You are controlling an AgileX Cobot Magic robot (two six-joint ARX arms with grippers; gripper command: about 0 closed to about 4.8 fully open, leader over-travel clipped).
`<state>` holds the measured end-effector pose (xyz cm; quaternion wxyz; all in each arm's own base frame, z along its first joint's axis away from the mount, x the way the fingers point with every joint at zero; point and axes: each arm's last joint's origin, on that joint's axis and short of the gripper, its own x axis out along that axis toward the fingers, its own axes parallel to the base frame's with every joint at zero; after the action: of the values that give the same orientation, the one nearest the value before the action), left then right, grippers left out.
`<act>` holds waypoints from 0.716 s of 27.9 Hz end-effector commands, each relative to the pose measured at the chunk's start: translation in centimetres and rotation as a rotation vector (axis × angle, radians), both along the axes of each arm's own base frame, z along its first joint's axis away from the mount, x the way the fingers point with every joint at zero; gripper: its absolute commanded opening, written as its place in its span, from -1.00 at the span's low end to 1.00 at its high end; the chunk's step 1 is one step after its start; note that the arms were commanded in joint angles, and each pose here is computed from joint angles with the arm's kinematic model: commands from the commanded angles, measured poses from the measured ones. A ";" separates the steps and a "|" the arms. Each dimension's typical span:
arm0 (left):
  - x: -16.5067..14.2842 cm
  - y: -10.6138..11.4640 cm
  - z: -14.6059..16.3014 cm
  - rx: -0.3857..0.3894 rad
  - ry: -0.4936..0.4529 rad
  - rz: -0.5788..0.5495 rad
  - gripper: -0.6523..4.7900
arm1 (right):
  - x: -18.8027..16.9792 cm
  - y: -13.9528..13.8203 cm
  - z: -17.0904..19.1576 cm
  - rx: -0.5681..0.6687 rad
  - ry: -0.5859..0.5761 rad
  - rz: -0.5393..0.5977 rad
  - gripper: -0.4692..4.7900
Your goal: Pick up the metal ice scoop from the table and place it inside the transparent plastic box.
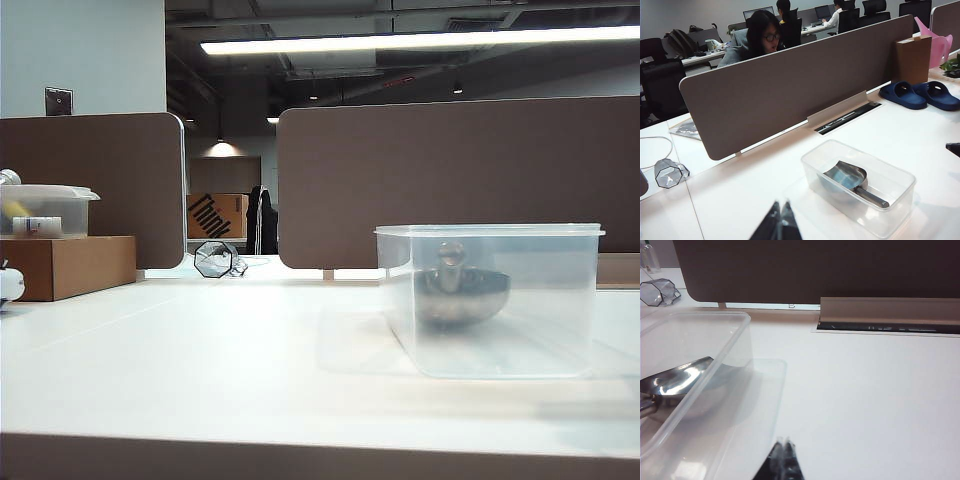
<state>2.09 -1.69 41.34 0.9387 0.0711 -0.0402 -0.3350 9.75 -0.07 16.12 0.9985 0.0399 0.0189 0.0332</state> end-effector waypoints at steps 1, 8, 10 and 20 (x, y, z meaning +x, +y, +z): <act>0.0 0.0 0.1 -0.002 -0.001 -0.003 -0.78 | 0.0 0.0 0.1 -0.003 -0.012 0.002 -0.82; 2.2 -0.3 -2.6 0.114 0.001 0.272 -0.78 | 0.0 0.0 0.1 -0.002 -0.012 0.003 -0.82; 3.6 -0.2 -4.7 0.093 -0.017 0.367 -0.78 | 0.0 0.0 0.1 -0.002 -0.012 0.003 -0.82; 6.6 1.9 -16.5 -0.083 -0.044 0.603 -0.78 | 0.0 0.0 0.1 -0.002 -0.012 0.004 -0.82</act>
<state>8.74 0.15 25.35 0.9972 0.0578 -0.0333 -0.0335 9.75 -0.06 16.12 0.9985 0.0399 0.0191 0.0338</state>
